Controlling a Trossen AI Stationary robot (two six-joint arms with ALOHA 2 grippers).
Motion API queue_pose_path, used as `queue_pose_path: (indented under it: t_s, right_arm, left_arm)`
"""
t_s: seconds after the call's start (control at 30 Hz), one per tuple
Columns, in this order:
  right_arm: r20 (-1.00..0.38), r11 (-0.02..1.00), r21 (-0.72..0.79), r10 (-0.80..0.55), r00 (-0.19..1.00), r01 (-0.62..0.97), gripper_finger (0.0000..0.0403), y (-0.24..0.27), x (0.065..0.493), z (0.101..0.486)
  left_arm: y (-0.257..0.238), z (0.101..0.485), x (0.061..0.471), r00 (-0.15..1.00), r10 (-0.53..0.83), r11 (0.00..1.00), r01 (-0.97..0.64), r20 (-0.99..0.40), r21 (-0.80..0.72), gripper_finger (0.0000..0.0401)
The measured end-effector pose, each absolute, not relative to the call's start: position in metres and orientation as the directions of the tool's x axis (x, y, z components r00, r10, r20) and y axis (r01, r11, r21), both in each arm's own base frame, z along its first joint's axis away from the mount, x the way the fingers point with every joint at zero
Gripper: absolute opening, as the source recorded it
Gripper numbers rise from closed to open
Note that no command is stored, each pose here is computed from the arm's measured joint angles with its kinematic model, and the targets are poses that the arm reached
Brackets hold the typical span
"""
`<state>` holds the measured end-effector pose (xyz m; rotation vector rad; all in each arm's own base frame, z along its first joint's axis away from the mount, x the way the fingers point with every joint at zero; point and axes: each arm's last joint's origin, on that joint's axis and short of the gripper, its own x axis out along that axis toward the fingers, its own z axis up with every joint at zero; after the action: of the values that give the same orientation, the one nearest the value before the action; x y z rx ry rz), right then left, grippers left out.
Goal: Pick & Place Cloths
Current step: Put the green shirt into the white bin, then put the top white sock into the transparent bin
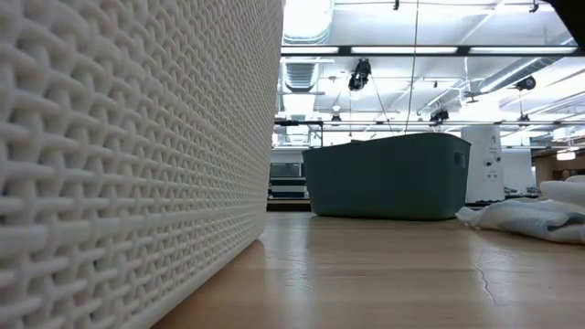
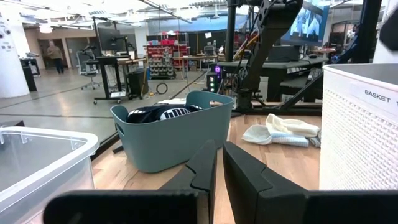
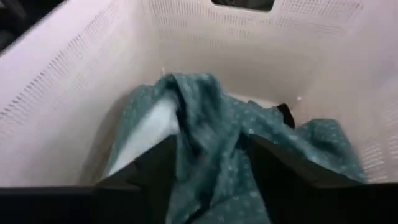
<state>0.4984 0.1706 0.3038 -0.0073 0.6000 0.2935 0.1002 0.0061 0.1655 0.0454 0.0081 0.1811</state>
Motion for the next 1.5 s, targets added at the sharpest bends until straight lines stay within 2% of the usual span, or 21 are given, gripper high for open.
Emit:
queue_pose_path:
  t_s: [0.17,0.37,0.57,0.7,0.83,0.93,1.1,1.3,1.5]
  right_arm:
    - [-0.594,0.959,0.047,0.251,0.764,-0.279,0.0257,0.176,0.474,0.33]
    - [-0.649,0.971,-0.037,0.157,0.745,-0.237,0.0268,0.191,0.441,0.35]
    - [-0.721,0.973,-0.203,-0.074,0.689,-0.109,0.0234,0.21,0.395,0.361]
    - [-0.74,0.935,-0.352,-0.26,0.621,-0.028,0.0208,0.225,0.361,0.356]
    - [-0.731,0.917,-0.397,-0.339,0.593,0.036,0.0183,0.239,0.33,0.351]
    - [-0.688,0.905,-0.416,-0.378,0.62,0.09,0.0162,0.242,0.305,0.351]
    - [-0.637,0.919,-0.349,-0.375,0.673,0.183,0.0123,0.233,0.263,0.345]
    - [-0.587,0.956,-0.223,-0.289,0.756,0.192,0.0079,0.214,0.235,0.314]
    - [-0.569,0.966,-0.181,-0.255,0.782,0.183,0.0042,0.187,0.21,0.283]
  left_arm:
    - [0.006,0.166,0.1,0.984,0.18,0.983,-0.18,-0.004,0.046,0.0035]
    - [0.006,0.165,0.1,0.984,0.181,0.983,-0.18,-0.004,0.046,0.0035]
    - [0.006,0.165,0.1,0.983,0.183,0.982,-0.182,-0.005,0.046,0.0035]
    - [0.006,0.165,0.1,0.983,0.183,0.982,-0.182,-0.005,0.046,0.0035]
    - [0.006,0.165,0.1,0.983,0.184,0.982,-0.183,-0.004,0.046,0.0035]
    - [0.006,0.165,0.1,0.983,0.183,0.982,-0.183,-0.005,0.046,0.0035]
    - [0.006,0.165,0.1,0.983,0.184,0.982,-0.184,-0.005,0.046,0.0035]
    - [0.006,0.165,0.1,0.983,0.184,0.982,-0.183,-0.005,0.046,0.0035]
    - [0.006,0.165,0.1,0.983,0.184,0.982,-0.183,-0.005,0.046,0.0035]
